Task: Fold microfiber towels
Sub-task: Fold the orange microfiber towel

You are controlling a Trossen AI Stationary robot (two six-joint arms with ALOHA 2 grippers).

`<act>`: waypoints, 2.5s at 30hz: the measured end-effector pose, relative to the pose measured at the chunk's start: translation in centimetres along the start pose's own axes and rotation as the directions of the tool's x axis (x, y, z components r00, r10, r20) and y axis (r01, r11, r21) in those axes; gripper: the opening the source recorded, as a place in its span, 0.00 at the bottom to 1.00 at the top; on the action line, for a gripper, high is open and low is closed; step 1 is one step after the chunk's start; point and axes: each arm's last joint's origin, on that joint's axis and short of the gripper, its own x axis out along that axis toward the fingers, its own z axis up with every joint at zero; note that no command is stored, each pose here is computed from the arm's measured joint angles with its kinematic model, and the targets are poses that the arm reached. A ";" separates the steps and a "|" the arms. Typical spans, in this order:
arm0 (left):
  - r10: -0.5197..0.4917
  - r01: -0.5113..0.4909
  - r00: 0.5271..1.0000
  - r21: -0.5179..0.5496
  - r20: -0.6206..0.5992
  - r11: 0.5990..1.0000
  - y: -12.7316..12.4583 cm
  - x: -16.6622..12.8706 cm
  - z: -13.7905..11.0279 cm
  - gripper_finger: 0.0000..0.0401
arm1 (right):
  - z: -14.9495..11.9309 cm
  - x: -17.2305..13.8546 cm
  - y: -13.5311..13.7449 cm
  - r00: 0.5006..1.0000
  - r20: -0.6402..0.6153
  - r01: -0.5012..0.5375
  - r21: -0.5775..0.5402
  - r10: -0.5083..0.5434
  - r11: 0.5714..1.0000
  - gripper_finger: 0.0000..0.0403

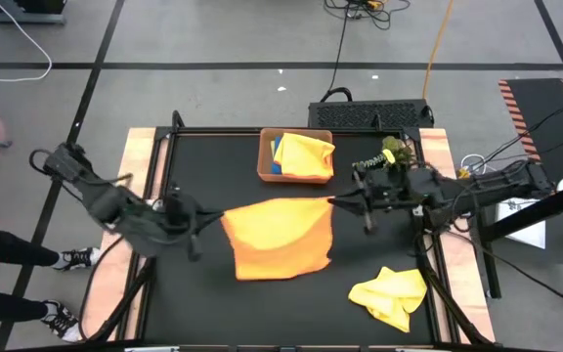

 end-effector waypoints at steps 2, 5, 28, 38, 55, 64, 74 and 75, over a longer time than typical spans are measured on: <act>0.023 -0.023 0.999 0.000 -0.036 1.000 0.3 1.3 -1.1 0.01 | -0.5 0.6 -0.4 1.000 -0.021 0.021 -0.003 -0.021 1.000 0.00; 0.062 -0.062 0.994 0.001 -0.093 0.998 1.0 2.9 -2.5 0.01 | -1.0 1.2 -1.0 0.998 -0.047 0.048 -0.010 -0.048 0.999 0.00; -0.159 0.153 0.982 -0.061 -0.098 0.986 1.5 7.0 -3.6 0.01 | -2.2 2.3 -1.8 0.993 -0.112 0.028 -0.008 -0.029 1.000 0.00; -0.525 0.529 0.849 -0.093 0.064 0.844 -3.4 3.3 -3.0 0.01 | -1.9 1.7 3.1 0.890 -0.036 -0.442 0.175 0.454 0.880 0.00; -0.380 0.391 0.899 -0.011 0.217 0.920 -7.4 -3.8 0.6 0.00 | -1.3 -0.6 7.5 0.868 0.157 -0.481 0.030 0.471 0.876 0.00; 0.024 -0.033 0.993 -0.073 -0.118 0.997 -1.7 1.4 -2.2 0.00 | -3.3 1.0 1.7 0.995 -0.100 -0.009 -0.043 0.005 0.999 0.00; 0.299 -0.286 0.889 0.089 -0.348 0.954 4.0 7.7 -6.6 0.01 | -6.6 0.0 -5.0 0.905 -0.236 0.322 -0.165 -0.355 0.932 0.00; 0.297 -0.283 0.884 0.093 -0.361 0.955 4.4 8.3 -7.1 0.01 | -7.0 -0.2 -5.6 0.895 -0.242 0.343 -0.167 -0.375 0.924 0.00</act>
